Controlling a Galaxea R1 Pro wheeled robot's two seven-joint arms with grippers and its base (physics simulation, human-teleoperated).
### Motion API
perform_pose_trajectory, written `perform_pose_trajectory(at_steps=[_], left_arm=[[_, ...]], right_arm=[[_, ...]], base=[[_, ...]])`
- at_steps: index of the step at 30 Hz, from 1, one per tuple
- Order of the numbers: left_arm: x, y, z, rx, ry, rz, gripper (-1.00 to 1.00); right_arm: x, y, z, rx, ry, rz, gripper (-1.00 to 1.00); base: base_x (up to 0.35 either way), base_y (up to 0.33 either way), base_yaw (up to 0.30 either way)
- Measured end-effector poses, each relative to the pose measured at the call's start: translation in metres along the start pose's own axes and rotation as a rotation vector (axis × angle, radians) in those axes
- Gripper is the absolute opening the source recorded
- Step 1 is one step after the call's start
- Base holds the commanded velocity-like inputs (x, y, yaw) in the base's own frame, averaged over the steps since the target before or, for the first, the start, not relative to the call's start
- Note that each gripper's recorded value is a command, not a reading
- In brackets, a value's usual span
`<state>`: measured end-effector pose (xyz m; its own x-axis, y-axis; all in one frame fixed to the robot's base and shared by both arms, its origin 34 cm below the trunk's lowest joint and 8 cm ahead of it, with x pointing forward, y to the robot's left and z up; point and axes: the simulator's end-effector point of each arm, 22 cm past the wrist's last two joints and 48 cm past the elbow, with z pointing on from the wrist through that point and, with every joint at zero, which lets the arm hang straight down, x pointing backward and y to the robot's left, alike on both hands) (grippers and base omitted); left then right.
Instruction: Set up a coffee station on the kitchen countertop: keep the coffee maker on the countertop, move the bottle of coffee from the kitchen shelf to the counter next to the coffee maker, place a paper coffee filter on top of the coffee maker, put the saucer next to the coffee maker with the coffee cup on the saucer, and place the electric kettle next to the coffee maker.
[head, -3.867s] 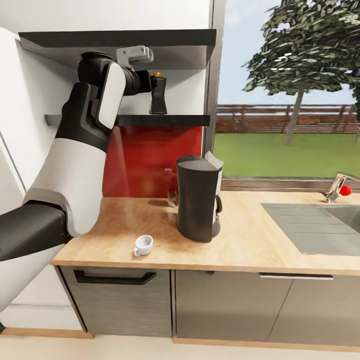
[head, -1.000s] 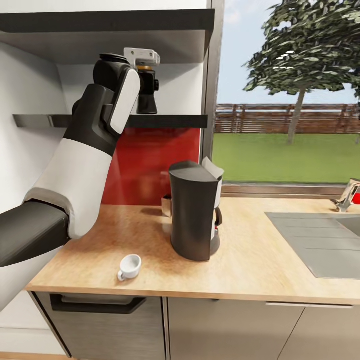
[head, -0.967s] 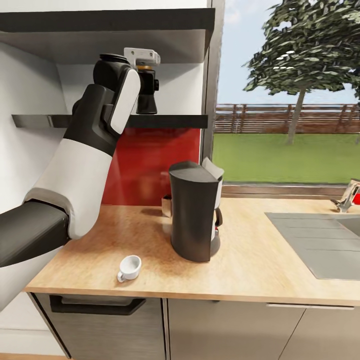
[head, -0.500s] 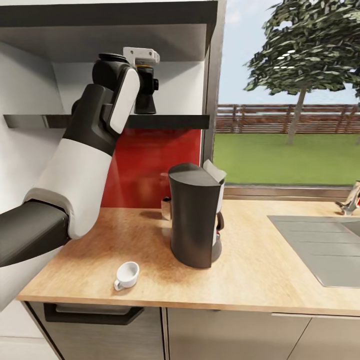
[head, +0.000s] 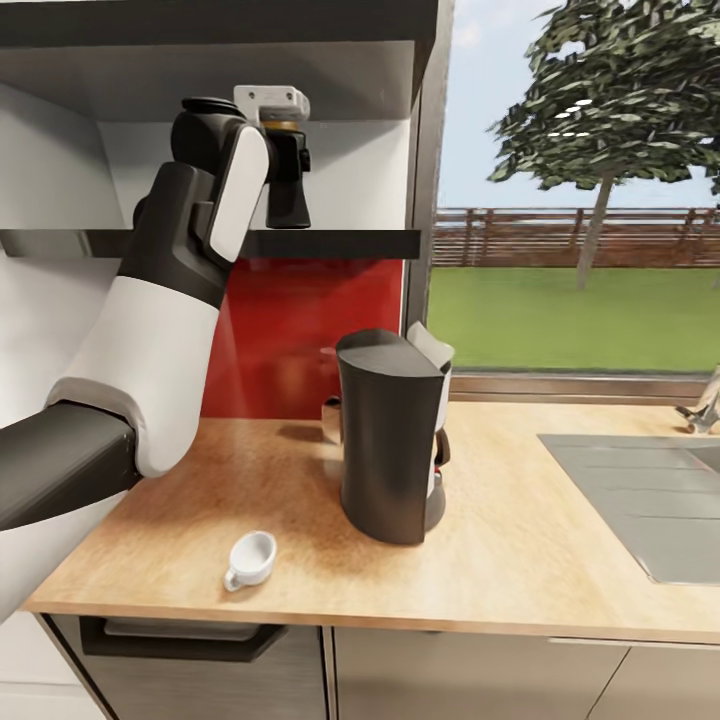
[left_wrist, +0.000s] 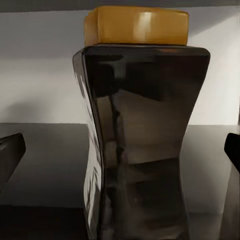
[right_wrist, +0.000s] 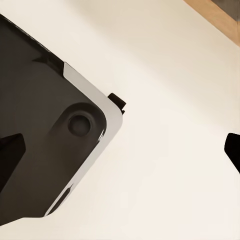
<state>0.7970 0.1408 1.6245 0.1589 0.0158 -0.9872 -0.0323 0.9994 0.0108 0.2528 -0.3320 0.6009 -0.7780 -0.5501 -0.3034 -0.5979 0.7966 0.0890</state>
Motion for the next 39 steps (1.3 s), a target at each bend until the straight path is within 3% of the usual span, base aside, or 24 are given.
perform_pose_trajectory(at_steps=[39], left_arm=[[0.0006, -0.0015, 0.0004, 0.008, 0.002, -0.003, 1.00]], right_arm=[[-0.0001, -0.0001, 0.0001, 0.000, 0.000, 0.001, 1.00]], base=[[0.045, 0.000, 0.000]])
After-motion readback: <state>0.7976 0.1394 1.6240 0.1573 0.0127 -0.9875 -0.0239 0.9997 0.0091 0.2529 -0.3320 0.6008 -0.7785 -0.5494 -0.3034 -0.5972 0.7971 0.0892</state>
